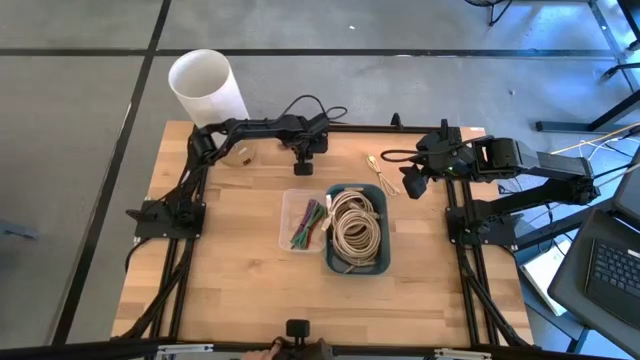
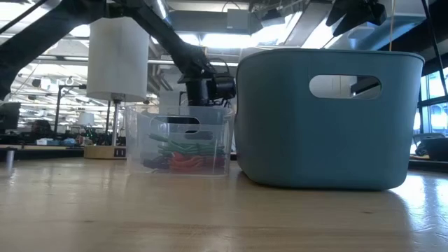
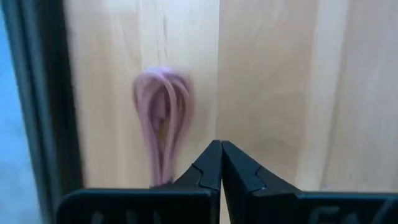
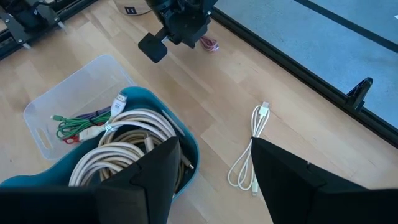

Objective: Pick & Place USB Port
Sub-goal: Put the pink charger cable into the white transparent bin

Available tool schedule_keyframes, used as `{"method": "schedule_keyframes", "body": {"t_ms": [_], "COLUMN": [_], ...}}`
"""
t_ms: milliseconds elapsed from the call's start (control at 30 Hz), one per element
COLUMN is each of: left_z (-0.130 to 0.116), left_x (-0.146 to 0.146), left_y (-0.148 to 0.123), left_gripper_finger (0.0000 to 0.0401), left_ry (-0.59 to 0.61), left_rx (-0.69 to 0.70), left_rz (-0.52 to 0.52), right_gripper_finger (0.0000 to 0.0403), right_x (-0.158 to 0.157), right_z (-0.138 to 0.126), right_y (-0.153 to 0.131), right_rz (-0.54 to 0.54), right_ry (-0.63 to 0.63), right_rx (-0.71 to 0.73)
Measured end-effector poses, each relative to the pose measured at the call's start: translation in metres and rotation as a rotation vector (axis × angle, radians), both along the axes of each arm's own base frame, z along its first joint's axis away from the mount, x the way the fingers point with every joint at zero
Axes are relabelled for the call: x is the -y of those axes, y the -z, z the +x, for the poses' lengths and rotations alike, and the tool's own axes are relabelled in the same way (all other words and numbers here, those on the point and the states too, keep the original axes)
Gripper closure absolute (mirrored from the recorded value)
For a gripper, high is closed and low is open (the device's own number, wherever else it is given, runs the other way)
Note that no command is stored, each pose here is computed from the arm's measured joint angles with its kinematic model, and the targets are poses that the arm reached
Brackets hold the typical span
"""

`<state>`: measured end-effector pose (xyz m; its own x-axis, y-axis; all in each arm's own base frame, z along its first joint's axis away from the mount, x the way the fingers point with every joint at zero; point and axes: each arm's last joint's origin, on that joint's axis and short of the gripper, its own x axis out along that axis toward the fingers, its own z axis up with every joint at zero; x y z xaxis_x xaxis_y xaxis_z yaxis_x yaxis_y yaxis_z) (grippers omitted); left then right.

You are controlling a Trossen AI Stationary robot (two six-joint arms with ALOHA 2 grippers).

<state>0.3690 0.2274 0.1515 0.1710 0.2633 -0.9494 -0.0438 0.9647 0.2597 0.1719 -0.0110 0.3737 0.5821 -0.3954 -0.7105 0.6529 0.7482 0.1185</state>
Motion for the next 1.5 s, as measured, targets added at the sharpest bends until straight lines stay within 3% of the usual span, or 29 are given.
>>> {"method": "schedule_keyframes", "body": {"t_ms": [200, 300, 467, 633, 800, 967, 1300, 1400, 1500], "left_z": [0.009, 0.010, 0.010, 0.008, 0.005, -0.004, -0.010, -0.010, -0.008], "left_x": [0.002, 0.003, 0.003, 0.000, -0.002, -0.012, -0.025, -0.026, -0.026], "left_y": [-0.012, -0.012, -0.012, -0.013, -0.012, -0.002, 0.016, 0.017, 0.017], "left_gripper_finger": [0.0400, 0.0388, 0.0319, 0.0238, 0.0201, 0.0213, 0.0240, 0.0278, 0.0353], "left_ry": [0.014, 0.075, 0.058, -0.012, -0.037, -0.070, -0.110, -0.100, -0.098], "left_rx": [0.055, 0.084, 0.091, 0.046, 0.059, 0.074, 0.062, 0.062, 0.078], "left_rz": [0.019, -0.035, -0.044, 0.037, -0.005, -0.148, -0.198, -0.197, -0.191], "right_gripper_finger": [0.0197, 0.0197, 0.0197, 0.0197, 0.0197, 0.0197, 0.0197, 0.0197, 0.0197], "right_x": [0.000, 0.000, 0.000, 0.000, 0.000, 0.000, 0.000, 0.000, 0.000], "right_z": [0.000, 0.000, 0.000, 0.000, 0.000, 0.000, 0.000, 0.000, 0.000], "right_y": [0.000, 0.000, 0.000, 0.000, 0.000, 0.000, 0.000, 0.000, 0.000], "right_rz": [0.000, 0.000, 0.000, -0.002, -0.003, -0.014, -0.014, -0.014, -0.014], "right_ry": [0.000, 0.000, 0.000, 0.001, 0.002, 0.011, 0.011, 0.011, 0.011], "right_rx": [0.000, 0.000, 0.000, 0.000, 0.000, 0.000, 0.000, -0.001, -0.001]}}
